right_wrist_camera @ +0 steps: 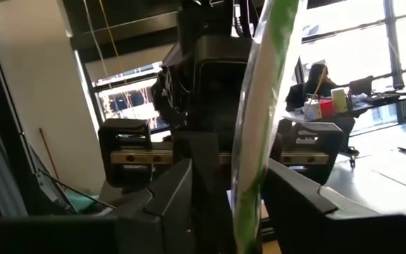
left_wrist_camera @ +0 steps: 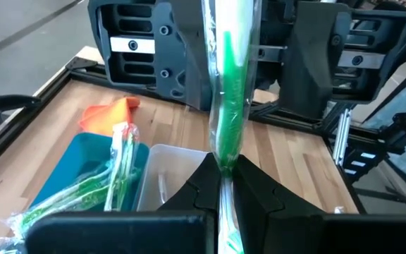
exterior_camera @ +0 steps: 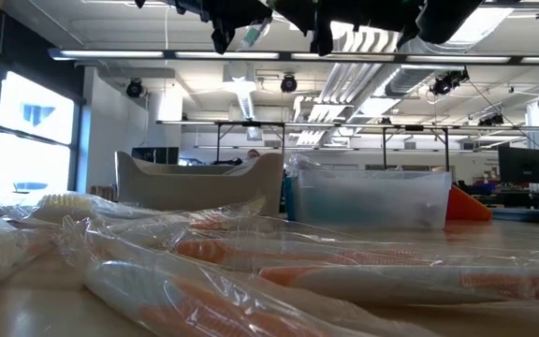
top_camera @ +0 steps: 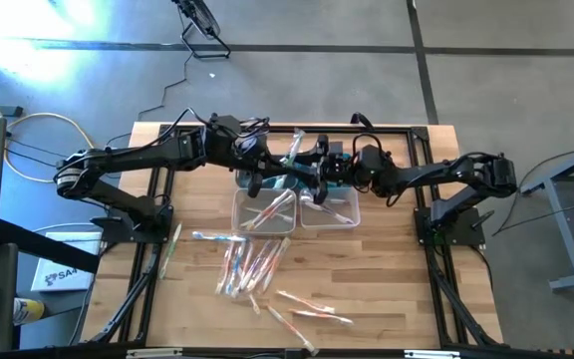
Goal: Pick & Place Toothbrushes
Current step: Put the green toothbrush into the blue bin
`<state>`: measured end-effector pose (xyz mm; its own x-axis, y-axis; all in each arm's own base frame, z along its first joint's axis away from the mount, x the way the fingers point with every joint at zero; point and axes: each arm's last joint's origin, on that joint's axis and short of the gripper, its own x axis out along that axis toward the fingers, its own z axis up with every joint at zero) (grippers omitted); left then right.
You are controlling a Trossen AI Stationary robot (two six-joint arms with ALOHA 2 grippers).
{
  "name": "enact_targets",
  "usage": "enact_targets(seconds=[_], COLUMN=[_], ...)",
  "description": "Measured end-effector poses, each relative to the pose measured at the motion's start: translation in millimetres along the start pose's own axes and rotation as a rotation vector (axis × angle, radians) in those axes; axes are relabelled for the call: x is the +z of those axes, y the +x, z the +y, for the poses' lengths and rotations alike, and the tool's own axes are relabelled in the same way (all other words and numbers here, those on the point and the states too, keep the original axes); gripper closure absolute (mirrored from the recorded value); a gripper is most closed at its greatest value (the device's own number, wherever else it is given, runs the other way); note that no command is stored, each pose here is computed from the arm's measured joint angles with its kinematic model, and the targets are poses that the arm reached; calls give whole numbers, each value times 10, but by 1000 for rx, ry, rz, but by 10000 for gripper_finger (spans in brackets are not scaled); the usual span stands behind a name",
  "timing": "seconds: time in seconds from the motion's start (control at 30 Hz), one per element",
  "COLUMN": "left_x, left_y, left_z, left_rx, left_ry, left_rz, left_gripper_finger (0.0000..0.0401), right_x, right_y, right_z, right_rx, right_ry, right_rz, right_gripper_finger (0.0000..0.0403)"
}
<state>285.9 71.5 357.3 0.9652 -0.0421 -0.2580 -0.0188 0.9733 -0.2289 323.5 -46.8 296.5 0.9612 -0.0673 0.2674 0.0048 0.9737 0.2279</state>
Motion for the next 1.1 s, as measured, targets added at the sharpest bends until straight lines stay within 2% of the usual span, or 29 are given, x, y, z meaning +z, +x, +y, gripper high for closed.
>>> enact_targets(seconds=[0.5,0.83,0.97,1.1], left_x=[-1,-3,3,3], left_y=[-1,-3,-3,-4], left_z=[-3,-2,0,3], left_rx=[-2,1,7,14], left_ry=[0,-16,-43,-46], left_rz=[2,3,-3,-4], left_gripper_finger=[385,382,354,306], right_x=[-1,-2,2,1], right_y=[0,0,0,0], right_z=[-5,-6,-5,-4], right_rx=[-7,-19,-19,-18], right_ry=[0,8,7,7], right_rz=[1,-1,-4,-4], right_gripper_finger=[368,382,383,383])
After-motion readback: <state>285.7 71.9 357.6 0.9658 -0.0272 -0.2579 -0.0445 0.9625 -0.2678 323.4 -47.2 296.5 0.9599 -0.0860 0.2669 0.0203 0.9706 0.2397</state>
